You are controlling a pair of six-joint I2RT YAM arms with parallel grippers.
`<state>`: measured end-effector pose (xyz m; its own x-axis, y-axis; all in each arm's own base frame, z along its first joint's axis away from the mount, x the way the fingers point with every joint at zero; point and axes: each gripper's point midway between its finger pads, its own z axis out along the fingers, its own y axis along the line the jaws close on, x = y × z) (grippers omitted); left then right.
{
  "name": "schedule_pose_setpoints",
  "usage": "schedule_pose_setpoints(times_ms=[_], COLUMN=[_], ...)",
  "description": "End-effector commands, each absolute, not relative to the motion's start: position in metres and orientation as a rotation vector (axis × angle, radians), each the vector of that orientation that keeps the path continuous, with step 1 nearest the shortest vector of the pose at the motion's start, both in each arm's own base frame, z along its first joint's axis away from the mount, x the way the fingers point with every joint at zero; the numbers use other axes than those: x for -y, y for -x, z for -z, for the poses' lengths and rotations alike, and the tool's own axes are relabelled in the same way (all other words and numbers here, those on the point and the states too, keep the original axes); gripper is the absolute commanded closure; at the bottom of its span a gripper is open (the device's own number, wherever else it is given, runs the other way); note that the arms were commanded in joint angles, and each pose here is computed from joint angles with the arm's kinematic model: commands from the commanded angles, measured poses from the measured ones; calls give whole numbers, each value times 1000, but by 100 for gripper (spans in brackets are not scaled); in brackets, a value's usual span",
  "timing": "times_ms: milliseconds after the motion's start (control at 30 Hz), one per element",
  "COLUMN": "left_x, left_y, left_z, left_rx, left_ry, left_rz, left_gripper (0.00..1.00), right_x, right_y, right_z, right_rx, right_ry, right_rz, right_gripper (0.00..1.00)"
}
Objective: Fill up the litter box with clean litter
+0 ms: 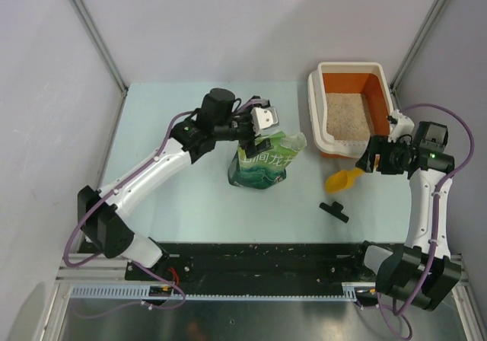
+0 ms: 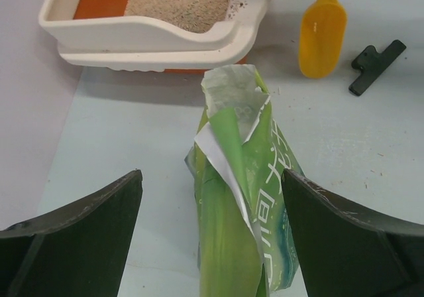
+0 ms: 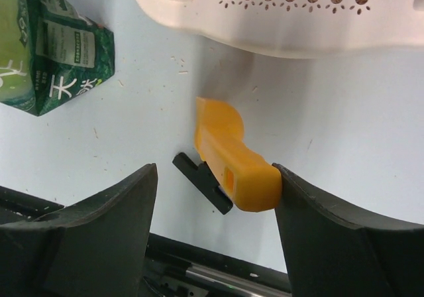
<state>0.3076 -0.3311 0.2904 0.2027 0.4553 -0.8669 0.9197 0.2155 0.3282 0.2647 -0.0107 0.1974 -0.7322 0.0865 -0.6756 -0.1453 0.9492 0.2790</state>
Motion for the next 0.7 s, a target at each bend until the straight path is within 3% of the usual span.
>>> schedule_pose_setpoints(times_ms=[0,267,367,467,633,667], left_x=[337,342,344,344,343,343], left_y=[-305,-298,-299,-298,-294,-294], left_z=[-284,-272,-272,-270,-272,-272], left_rx=[-1382,-1373,-1366,-1366,-1348,-1348], left_ry=[-1443,-1484,-1489,-1495,-1514,-1517], left_rz=[585,636,642,643,649,648], left_gripper=[13,32,43,53,69,78], right_x=[21,55,68,53,-23,-43], right_y=[-275,-285,-286,-289,-289,-288], right_z=[-219,-243,-246,-253,-290,-295], right_rx=[-2273,-2199,-2189,-2162,-1983,-1940], right_ry=[88,24,-71,-56,306,417], right_rz=[-300,-89,-83,-195,-503,-543], right_gripper=[27,27,22,0,0,0])
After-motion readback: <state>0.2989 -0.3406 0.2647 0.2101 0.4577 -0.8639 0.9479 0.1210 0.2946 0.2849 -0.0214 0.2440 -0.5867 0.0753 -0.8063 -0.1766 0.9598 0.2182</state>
